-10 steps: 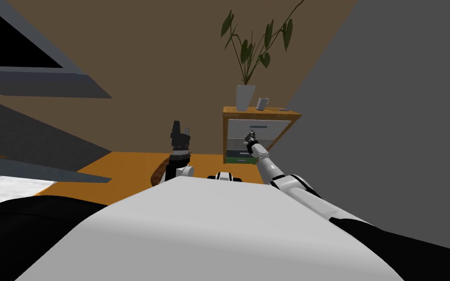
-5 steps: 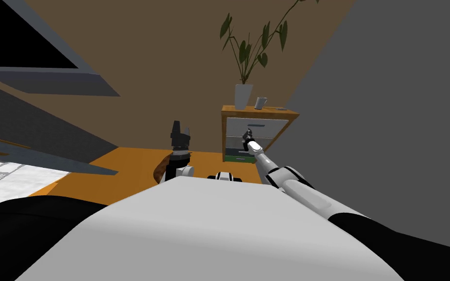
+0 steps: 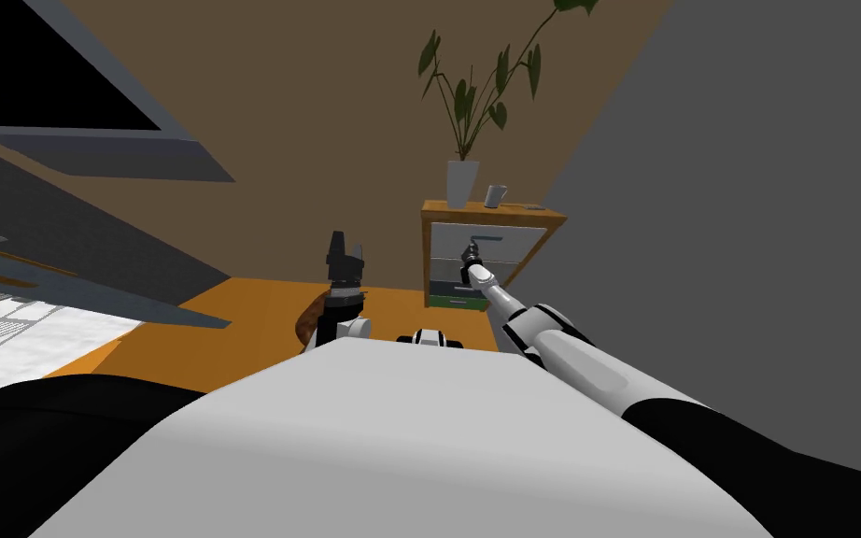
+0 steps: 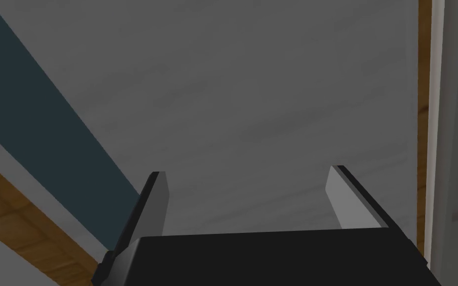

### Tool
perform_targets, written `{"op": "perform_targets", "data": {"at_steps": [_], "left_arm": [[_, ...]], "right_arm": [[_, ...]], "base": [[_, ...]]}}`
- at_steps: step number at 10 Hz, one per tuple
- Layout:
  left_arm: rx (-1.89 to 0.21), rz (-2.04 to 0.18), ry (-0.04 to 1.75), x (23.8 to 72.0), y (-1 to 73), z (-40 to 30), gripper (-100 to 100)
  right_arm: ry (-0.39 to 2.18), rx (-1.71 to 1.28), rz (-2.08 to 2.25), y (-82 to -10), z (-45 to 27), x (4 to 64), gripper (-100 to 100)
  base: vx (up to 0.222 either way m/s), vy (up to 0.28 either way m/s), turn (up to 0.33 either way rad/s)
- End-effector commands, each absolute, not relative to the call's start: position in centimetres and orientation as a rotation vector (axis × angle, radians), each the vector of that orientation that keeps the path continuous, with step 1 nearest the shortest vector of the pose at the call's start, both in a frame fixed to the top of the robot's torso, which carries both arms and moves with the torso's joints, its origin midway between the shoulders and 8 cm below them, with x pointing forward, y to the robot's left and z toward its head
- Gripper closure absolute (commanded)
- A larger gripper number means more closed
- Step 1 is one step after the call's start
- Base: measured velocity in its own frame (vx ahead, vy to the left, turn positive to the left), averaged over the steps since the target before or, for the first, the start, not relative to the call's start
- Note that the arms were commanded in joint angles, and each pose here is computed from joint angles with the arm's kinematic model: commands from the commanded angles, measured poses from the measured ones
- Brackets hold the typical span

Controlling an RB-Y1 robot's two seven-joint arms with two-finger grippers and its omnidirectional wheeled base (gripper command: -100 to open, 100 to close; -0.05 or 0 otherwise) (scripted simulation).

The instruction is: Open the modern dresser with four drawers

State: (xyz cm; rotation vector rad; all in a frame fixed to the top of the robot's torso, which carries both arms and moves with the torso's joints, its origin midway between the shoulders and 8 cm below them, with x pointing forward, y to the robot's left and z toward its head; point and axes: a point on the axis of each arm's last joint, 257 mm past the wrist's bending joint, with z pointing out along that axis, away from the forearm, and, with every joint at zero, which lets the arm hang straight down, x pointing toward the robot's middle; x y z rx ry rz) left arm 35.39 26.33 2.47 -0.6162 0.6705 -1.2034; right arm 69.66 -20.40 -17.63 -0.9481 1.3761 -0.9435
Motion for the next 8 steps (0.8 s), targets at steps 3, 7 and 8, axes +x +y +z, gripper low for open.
{"op": "perform_targets", "data": {"at_steps": [3, 7, 8], "left_arm": [[-0.616, -1.203, 0.67, 35.4, 26.3, 2.5, 0], [-0.616, -1.203, 0.67, 35.4, 26.3, 2.5, 0], [-0.616, -1.203, 0.67, 35.4, 26.3, 2.5, 0]], "right_arm": [[1.319, -0.96, -1.071, -19.6, -14.7, 71.5, -100], [1.293, -0.982, -1.089, -18.5, -13.9, 71.9, -100], [1.267, -0.958, -1.102, -18.7, -11.6, 72.5, 100]], "base": [[-0.09, -0.073, 0.039], [-0.014, -0.012, -0.007], [0.017, 0.001, 0.0]]}}
